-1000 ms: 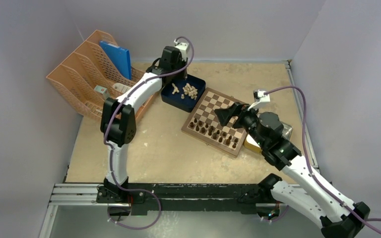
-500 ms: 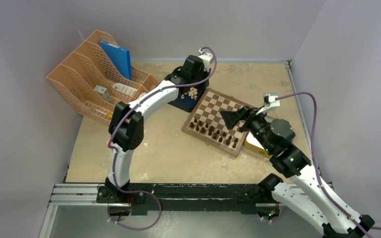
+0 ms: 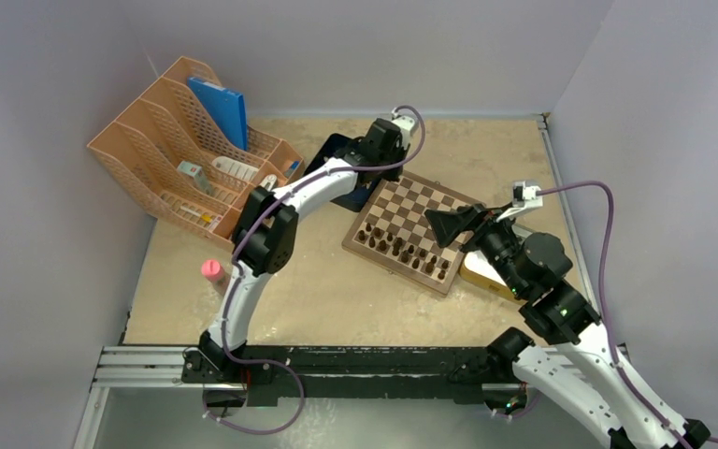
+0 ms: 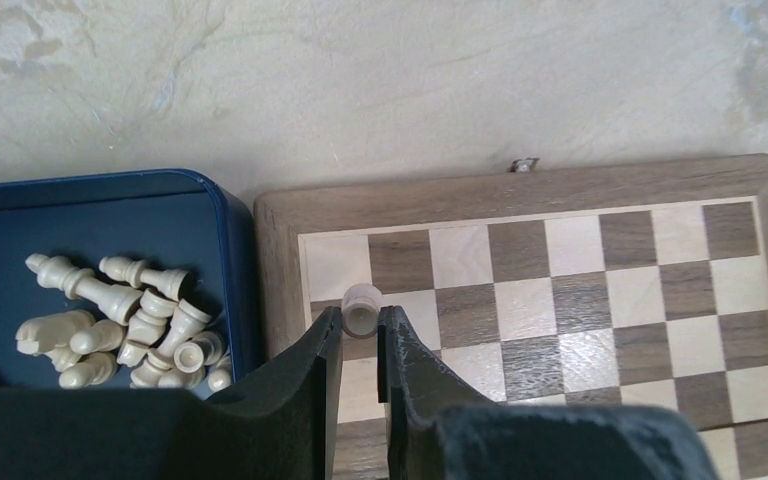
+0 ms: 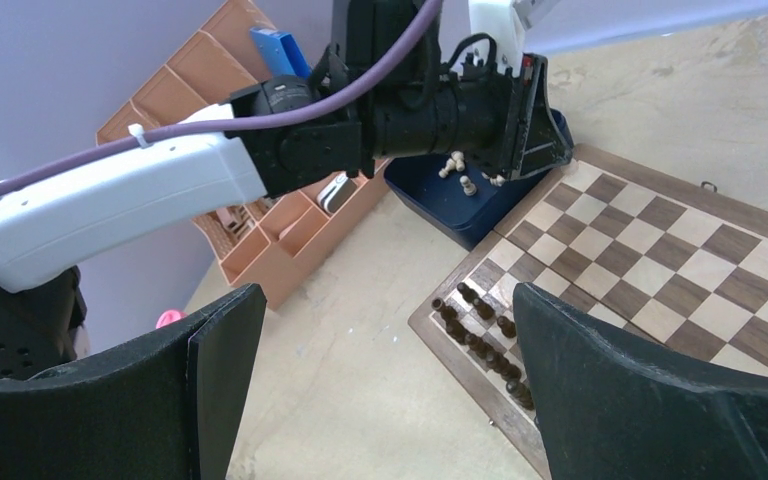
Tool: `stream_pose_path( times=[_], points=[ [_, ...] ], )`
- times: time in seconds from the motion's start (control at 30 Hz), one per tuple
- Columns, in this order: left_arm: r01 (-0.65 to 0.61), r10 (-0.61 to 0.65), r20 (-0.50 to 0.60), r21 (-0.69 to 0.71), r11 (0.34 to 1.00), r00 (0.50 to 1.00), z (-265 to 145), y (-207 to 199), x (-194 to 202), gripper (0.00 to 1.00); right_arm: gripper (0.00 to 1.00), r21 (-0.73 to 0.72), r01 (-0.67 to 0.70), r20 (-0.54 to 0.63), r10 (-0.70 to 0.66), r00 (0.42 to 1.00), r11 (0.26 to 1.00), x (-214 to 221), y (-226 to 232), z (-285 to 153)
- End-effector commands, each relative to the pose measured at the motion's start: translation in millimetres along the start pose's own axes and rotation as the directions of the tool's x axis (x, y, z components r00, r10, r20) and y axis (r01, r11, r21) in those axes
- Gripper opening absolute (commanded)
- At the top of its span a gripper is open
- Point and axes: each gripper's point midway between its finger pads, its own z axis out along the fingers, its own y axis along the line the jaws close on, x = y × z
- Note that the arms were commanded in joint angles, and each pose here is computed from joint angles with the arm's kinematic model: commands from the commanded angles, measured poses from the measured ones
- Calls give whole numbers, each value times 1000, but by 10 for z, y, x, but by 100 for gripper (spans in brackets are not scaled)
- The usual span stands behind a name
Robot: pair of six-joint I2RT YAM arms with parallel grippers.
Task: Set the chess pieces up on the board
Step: Place the chess piece on the chessboard.
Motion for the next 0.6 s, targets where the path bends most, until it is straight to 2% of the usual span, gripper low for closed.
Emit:
stream_pose_path(
  times=[0.0, 0.57],
  points=[
    [-36, 37, 95, -10, 999, 995, 69, -13, -285, 10, 95, -17, -15, 75, 16, 997, 1000, -259, 91, -94],
    [-89, 92, 86, -48, 995, 992, 295, 86, -134, 10, 95, -11, -18, 72, 19, 997, 1000, -225, 65, -81]
  ],
)
